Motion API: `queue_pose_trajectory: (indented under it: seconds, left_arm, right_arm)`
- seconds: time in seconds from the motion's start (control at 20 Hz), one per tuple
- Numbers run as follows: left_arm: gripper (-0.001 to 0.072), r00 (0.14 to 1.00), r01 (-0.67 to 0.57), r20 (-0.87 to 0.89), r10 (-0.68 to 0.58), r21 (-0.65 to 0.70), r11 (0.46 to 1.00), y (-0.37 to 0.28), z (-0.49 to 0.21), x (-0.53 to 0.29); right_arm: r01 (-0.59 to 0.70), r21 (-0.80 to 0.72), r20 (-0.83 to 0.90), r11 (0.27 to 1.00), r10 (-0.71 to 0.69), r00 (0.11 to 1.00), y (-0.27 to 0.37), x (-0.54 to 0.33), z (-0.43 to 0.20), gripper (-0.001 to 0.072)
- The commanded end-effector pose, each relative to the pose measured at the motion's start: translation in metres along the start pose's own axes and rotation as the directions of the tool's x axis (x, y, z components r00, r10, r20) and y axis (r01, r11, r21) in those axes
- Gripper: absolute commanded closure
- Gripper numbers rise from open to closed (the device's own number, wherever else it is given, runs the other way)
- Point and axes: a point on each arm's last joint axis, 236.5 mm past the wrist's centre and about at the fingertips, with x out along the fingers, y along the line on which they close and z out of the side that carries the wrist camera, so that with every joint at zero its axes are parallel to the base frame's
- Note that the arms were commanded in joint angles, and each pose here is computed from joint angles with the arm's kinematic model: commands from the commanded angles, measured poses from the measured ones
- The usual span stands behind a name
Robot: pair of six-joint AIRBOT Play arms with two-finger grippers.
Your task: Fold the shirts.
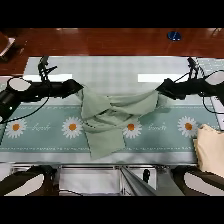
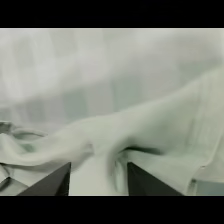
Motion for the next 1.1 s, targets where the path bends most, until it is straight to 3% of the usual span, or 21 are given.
queue_pose_trajectory:
  seconds: [0.0, 0.25, 0.45, 0.6, 1.05]
  left_arm:
    - [0.0203, 0.992, -0.044, -0.119, 0.042, -0.007, 0.999, 0.026, -0.015, -0.020]
    - [0.0203, 0.979, -0.175, -0.129, 0.159, -0.132, 0.976, 0.096, -0.032, -0.099]
    - [0.0204, 0.972, -0.050, -0.234, -0.022, -0.295, 0.954, 0.073, -0.117, -0.067]
    - [0.0204, 0.947, -0.091, -0.321, -0.027, -0.348, 0.933, 0.075, -0.179, -0.035]
    - [0.0205, 0.944, -0.044, -0.324, -0.062, -0.308, 0.950, 0.023, -0.191, 0.036]
  right_arm:
    - [0.004, 0.008, 0.001, 1.000, -0.004, 1.000, -0.019, -0.032, 0.024, 0.0300]
    - [0.346, 0.114, 0.081, 0.931, -0.356, 0.931, -0.146, -0.141, 0.008, 0.0300]
    - [0.266, 0.317, 0.067, 0.910, -0.301, 0.951, -0.179, -0.106, -0.049, 0.0304]
    - [0.187, 0.337, 0.025, 0.923, -0.207, 0.978, -0.170, -0.074, -0.078, 0.0304]
    - [0.194, 0.263, 0.032, 0.945, -0.209, 0.977, -0.171, -0.073, -0.077, 0.0304]
